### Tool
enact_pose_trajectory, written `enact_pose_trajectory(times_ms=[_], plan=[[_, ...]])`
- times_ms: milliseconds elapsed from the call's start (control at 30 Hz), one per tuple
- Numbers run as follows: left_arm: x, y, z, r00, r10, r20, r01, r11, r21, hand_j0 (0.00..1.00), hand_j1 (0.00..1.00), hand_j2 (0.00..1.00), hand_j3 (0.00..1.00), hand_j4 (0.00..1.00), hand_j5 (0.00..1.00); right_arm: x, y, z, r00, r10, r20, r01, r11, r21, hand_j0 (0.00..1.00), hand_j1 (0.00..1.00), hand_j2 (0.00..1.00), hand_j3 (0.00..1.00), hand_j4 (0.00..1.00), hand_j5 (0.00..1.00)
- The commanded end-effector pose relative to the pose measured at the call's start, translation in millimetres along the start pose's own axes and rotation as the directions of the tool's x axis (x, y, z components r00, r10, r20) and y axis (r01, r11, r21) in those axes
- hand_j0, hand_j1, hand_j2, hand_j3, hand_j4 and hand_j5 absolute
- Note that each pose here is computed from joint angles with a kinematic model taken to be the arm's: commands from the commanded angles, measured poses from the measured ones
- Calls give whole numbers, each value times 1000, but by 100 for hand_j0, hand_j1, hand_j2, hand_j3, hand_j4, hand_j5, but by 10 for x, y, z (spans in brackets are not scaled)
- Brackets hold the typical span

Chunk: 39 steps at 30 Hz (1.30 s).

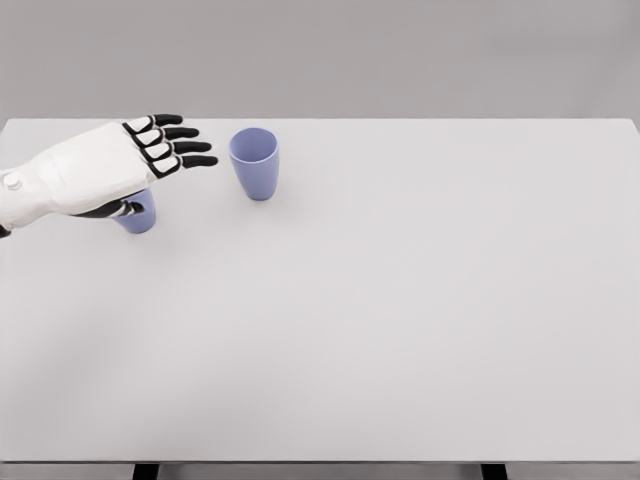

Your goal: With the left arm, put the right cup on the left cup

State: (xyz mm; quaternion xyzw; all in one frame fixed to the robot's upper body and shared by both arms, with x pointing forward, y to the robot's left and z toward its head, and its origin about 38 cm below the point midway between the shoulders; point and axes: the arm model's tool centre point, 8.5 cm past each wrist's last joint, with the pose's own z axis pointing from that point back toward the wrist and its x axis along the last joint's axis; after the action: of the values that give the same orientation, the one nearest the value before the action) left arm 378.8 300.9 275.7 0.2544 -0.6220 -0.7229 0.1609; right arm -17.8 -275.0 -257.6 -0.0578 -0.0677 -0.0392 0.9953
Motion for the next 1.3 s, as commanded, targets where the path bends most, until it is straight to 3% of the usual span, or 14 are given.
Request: enact_pose_trajectory(times_ms=[0,100,267,467,533,667,767,867,1100,1267], plan=[[-56,-49,23,1000,4,-20,-4,1000,-14,100,100,100,100,100,100,-2,-2,1,1000,-1,-1,1,1000,-1,100,100,100,100,100,100],[-118,-84,34,999,13,-36,-13,1000,-22,100,100,100,100,100,100,-2,-2,1,1000,-1,-1,1,1000,-1,100,100,100,100,100,100],[-408,-188,-427,1000,3,13,-1,988,-154,100,100,100,100,100,100,-2,-1,1,1000,-1,-1,1,1000,0,100,100,100,100,100,100],[-636,-211,-730,1000,-10,6,11,976,-219,100,100,100,100,100,100,3,-1,-1,1000,-1,1,1,1000,-1,100,100,100,100,100,100],[-747,-183,-705,1000,-15,-23,9,975,-223,100,100,100,100,100,100,3,0,-1,1000,-1,1,1,1000,0,100,100,100,100,100,100],[-738,-204,-863,1000,1,-17,-5,978,-211,100,100,100,100,100,100,-2,-2,1,1000,-1,-1,1,1000,-1,100,100,100,100,100,100],[-803,-38,-935,999,-37,-11,34,976,-214,100,100,100,100,100,100,-2,-1,1,1000,-1,-1,1,1000,0,100,100,100,100,100,100],[-913,129,-993,996,-85,-17,78,969,-233,100,100,100,100,100,100,-2,-1,1,1000,-1,-1,1,1000,0,100,100,100,100,100,100],[-843,82,-1407,981,-192,25,190,931,-311,100,100,100,100,100,100,-2,-1,1,1000,-1,-1,1,1000,0,100,100,100,100,100,100],[-878,183,-1416,977,-210,19,206,931,-303,100,100,100,100,100,100,3,-1,-1,1000,-1,1,1,1000,-1,100,100,100,100,100,100]])
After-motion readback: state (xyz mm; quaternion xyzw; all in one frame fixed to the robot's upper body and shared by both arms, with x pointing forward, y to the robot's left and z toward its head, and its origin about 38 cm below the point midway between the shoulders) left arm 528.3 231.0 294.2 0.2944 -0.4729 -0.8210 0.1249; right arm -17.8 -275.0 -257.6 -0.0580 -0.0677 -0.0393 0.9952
